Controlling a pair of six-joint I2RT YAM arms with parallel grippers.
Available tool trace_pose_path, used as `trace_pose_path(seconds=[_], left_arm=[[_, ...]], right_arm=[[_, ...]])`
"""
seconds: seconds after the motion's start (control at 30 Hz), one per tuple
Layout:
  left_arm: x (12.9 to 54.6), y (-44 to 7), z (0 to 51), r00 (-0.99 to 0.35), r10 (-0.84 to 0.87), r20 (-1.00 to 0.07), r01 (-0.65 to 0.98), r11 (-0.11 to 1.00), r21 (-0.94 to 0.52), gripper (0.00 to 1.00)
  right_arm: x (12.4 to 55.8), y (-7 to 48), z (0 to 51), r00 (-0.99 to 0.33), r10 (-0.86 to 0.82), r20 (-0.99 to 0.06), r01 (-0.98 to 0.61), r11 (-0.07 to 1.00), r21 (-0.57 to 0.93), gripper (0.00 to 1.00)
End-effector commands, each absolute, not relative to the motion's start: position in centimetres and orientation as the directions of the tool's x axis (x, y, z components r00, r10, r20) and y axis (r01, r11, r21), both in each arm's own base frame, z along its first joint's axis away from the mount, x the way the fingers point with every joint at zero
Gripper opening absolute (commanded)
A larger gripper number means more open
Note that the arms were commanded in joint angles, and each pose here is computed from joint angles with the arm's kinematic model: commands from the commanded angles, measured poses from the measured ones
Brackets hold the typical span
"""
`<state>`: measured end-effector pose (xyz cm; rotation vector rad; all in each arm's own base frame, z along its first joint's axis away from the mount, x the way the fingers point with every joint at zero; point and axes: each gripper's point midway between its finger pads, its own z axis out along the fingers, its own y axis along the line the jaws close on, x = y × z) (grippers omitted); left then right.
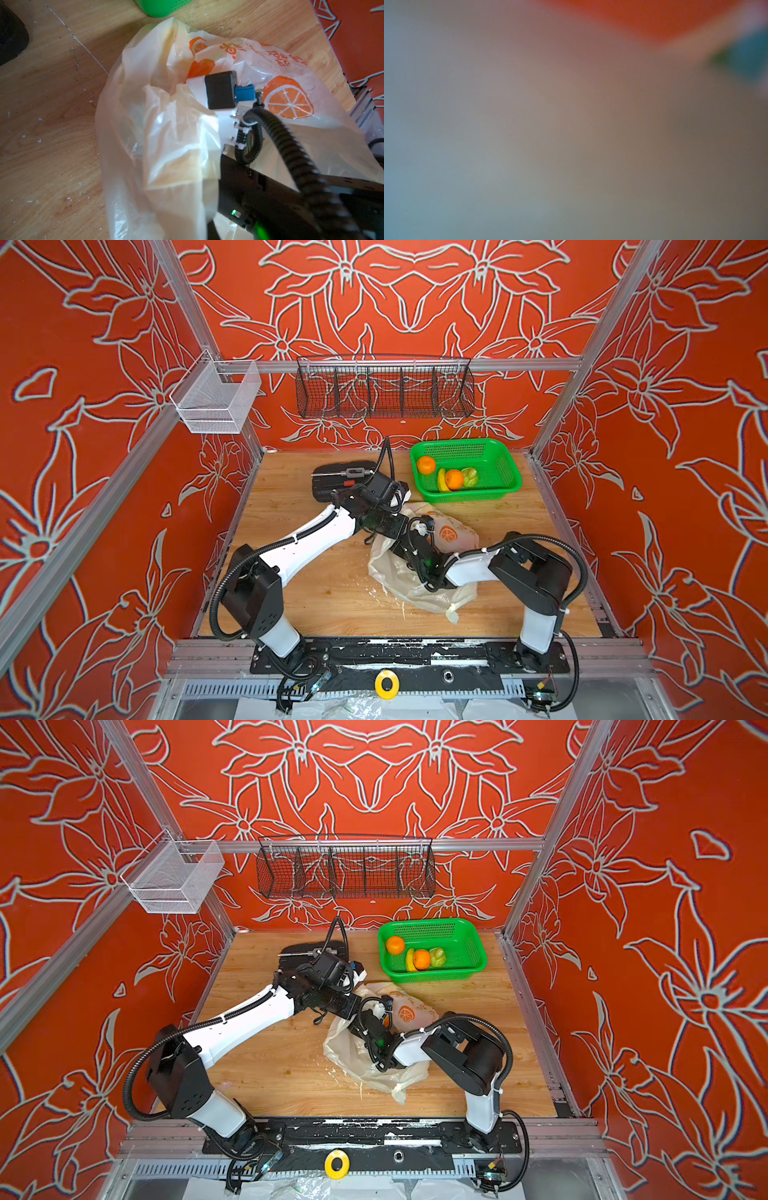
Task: Untie the knot of the plastic bag and take out the fruit
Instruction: 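Grasp the green fruit inside the bag with the right gripper, then lift the green fruit out of the bag toward the green basket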
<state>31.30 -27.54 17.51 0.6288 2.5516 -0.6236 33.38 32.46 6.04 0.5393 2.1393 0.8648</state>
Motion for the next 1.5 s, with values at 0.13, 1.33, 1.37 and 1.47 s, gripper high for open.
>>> trace_pose_path(seconds=[0.13,1.33,1.37,1.47], left_arm=[[31.1,-27.3,17.9,-0.788,0.332,-0.518,0.533,0.789,-0.305,0.00],[30.8,-26.6,20.2,-0.740,0.309,-0.597,0.556,0.782,-0.284,0.33],[30.8,-26.6,20.4,-0.737,0.306,-0.603,0.558,0.779,-0.286,0.35],[30.5,-26.7,20.9,-0.724,0.306,-0.618,0.572,0.767,-0.290,0.46]], right_arm=[[32.4,31.5,9.7,-0.622,0.577,-0.529,0.017,0.685,0.728,0.60],[22.1,23.6,18.6,-0.649,0.283,-0.706,-0.220,0.819,0.531,0.58],[22.2,23.2,19.4,-0.633,0.283,-0.721,-0.224,0.824,0.520,0.58],[22.7,22.2,21.6,-0.581,0.276,-0.766,-0.237,0.842,0.484,0.59]])
